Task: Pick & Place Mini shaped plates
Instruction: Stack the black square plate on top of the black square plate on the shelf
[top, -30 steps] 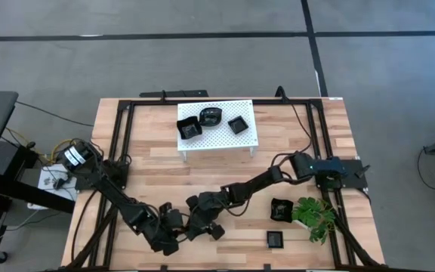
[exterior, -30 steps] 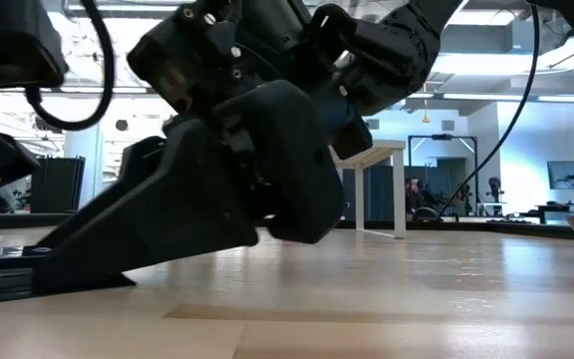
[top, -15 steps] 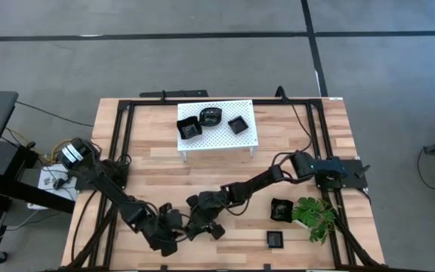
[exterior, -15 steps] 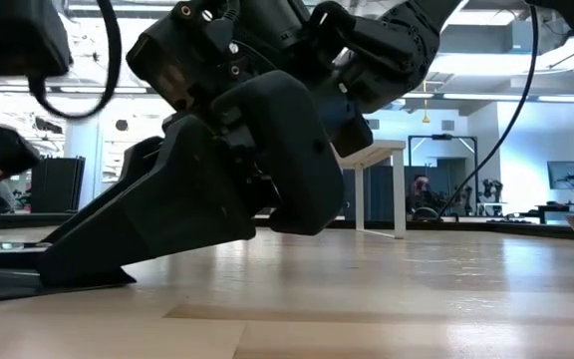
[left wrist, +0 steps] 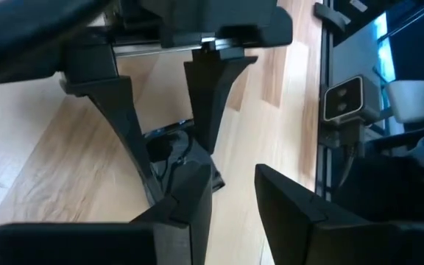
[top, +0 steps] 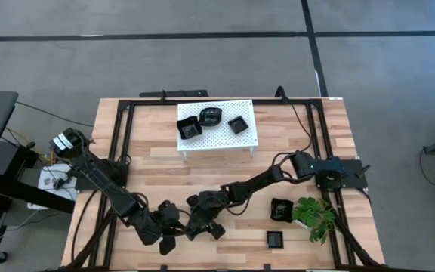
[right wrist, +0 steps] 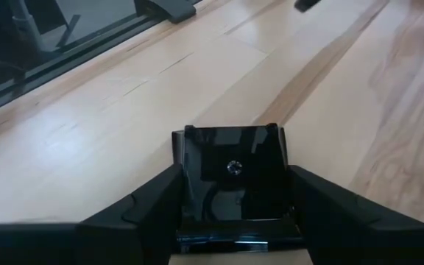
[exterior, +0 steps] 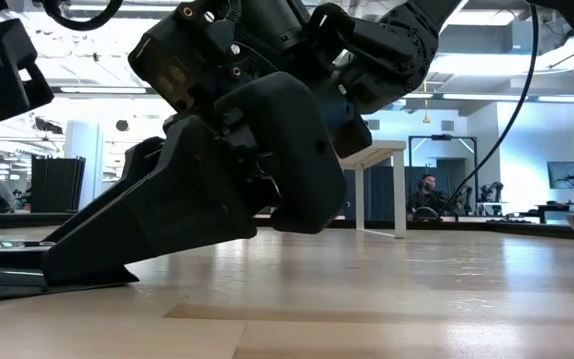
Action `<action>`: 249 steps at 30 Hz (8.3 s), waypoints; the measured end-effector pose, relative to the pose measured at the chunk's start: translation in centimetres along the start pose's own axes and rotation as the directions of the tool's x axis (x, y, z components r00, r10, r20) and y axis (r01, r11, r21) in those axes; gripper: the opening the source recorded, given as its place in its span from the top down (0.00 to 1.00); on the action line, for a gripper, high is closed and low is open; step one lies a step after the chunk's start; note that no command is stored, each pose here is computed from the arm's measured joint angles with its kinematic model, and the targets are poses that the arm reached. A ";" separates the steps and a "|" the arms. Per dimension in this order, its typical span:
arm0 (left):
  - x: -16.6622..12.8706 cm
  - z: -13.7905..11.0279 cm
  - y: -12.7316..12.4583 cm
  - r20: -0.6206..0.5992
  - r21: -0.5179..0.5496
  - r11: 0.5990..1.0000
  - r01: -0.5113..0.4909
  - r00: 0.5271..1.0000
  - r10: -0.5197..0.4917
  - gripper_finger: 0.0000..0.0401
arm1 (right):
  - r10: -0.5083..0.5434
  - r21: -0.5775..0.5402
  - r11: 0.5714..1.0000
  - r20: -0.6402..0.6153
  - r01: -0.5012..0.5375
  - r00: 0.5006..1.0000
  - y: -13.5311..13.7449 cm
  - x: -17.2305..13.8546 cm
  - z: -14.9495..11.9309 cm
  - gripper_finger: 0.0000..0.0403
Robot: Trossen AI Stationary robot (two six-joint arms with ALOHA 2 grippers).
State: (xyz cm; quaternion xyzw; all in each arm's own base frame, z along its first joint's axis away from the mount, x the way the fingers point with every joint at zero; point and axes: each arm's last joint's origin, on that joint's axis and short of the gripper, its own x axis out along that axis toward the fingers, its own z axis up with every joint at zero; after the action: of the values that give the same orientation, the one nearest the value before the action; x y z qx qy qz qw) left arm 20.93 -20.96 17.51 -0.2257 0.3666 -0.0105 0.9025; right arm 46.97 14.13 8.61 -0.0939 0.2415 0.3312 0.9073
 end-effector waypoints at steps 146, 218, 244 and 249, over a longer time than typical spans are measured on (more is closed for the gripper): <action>-3.8 9.9 -0.3 0.609 0.265 0.963 -0.056 0.784 -0.122 0.95 | -0.458 -0.372 0.833 -0.049 0.409 0.888 5.8 -21.5 17.0 0.39; 0.0 9.7 7.2 0.096 0.776 0.631 0.008 0.987 -0.130 0.98 | -0.316 -0.022 0.947 0.135 0.322 0.939 3.2 -18.1 7.5 0.66; -0.1 10.1 7.3 0.150 0.816 0.575 -0.064 0.983 -0.104 0.98 | -0.143 0.305 0.946 0.075 0.114 0.987 0.5 -19.8 6.8 0.66; 0.0 10.4 7.6 0.169 0.809 0.582 -0.087 0.982 -0.088 0.98 | -0.143 0.308 0.944 0.067 0.116 0.987 0.4 -19.5 6.5 0.66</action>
State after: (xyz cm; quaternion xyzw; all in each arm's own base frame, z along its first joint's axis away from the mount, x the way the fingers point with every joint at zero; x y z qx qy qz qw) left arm 26.70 -10.01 20.93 0.2122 0.2330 -0.1555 0.9362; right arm 36.24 5.71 24.01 0.0453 0.2425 0.2336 0.9405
